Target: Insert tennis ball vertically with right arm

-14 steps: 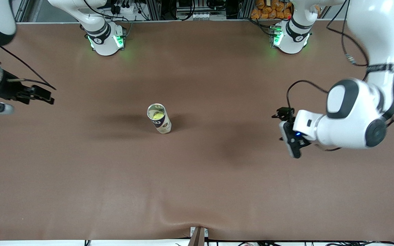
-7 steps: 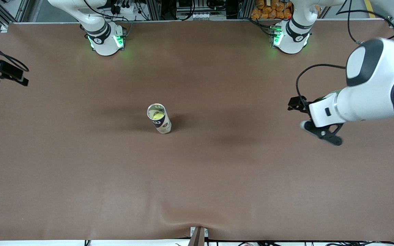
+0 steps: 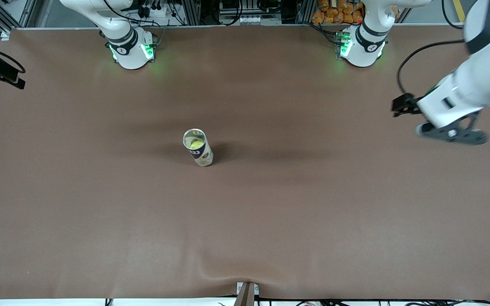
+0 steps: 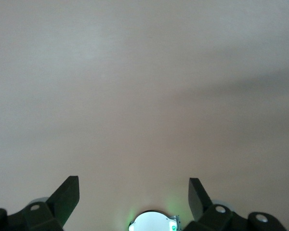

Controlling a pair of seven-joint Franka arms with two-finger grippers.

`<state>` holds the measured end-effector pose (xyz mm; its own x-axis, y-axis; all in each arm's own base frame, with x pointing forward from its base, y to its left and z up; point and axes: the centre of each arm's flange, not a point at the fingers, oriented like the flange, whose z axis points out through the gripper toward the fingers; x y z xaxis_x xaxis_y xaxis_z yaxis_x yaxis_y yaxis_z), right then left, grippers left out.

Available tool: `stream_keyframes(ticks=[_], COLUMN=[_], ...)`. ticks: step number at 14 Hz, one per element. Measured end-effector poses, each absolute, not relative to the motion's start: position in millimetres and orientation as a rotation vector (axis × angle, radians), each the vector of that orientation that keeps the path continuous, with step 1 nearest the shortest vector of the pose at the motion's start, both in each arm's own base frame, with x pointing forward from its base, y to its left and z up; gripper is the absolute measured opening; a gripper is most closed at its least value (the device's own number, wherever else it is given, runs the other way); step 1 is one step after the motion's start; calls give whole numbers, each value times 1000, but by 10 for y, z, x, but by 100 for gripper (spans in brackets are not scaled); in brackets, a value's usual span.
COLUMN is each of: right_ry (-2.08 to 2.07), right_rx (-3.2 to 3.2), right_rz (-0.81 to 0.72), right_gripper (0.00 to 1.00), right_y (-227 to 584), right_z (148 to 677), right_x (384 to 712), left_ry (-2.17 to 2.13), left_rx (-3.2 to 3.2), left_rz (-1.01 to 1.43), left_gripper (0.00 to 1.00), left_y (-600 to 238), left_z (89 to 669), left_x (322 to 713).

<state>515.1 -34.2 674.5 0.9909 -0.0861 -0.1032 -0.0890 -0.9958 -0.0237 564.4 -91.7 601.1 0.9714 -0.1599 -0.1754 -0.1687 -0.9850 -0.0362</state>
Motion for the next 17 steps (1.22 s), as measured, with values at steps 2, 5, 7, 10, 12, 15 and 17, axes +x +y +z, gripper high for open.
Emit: stream_keyframes(ticks=[2, 5, 7, 10, 12, 15, 17], right_ry=[119, 40, 31, 73, 123, 123, 122], right_rx=[-3108, -3112, -3114, -3115, -3116, -3117, -3116], right_rz=[144, 116, 112, 107, 78, 70, 88], right_gripper=[100, 100, 100, 100, 100, 100, 100], right_y=[-318, -298, -311, -324, -307, -259, -255], right_z=[6643, 6468, 6415, 6414, 6434, 6433, 6383], right_x=[5216, 5324, 5346, 5349, 5368, 5379, 5378], left_ry=[154, 86, 58, 30, 28, 15, 11], left_rx=[-3076, -3085, -3087, -3092, -3096, -3095, -3095], left_rz=[259, 242, 244, 192, 137, 153, 150], left_gripper=[100, 100, 100, 100, 100, 100, 100], left_y=[-529, -284, -193, -153, -144, -123, -114], left_z=[6256, 6475, 6474, 6564, 6561, 6415, 6371], left_x=[5506, 5340, 5309, 5241, 5257, 5288, 5302])
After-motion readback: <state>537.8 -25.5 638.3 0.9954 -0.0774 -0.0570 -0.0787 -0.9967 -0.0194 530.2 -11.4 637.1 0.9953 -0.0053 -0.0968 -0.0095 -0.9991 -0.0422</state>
